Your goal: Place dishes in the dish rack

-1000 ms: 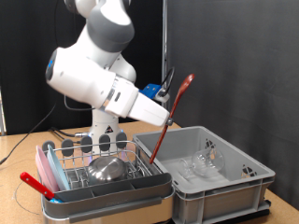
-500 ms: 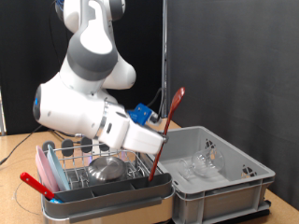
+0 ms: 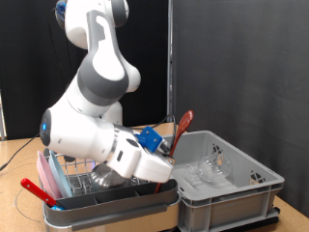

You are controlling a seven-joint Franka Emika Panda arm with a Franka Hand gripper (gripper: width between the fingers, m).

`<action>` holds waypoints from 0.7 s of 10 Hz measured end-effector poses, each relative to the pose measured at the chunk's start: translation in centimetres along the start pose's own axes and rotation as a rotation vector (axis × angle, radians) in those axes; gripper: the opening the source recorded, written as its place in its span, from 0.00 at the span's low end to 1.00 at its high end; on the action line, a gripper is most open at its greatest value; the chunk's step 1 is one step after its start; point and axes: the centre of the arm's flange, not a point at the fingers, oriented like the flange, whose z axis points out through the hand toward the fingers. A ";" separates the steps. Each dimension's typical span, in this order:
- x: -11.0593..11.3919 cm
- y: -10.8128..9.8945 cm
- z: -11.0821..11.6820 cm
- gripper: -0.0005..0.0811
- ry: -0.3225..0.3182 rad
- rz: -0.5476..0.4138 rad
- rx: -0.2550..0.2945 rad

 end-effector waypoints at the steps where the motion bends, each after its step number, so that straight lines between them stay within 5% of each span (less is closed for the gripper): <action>1: -0.3 0.5 0.4 0.12 -0.005 0.006 -0.009; 5: -0.7 1.9 1.2 0.12 -0.029 -0.004 -0.084; 6: -0.6 1.8 1.3 0.29 -0.040 -0.015 -0.086; 7: -0.3 1.6 1.3 0.29 -0.049 -0.033 -0.088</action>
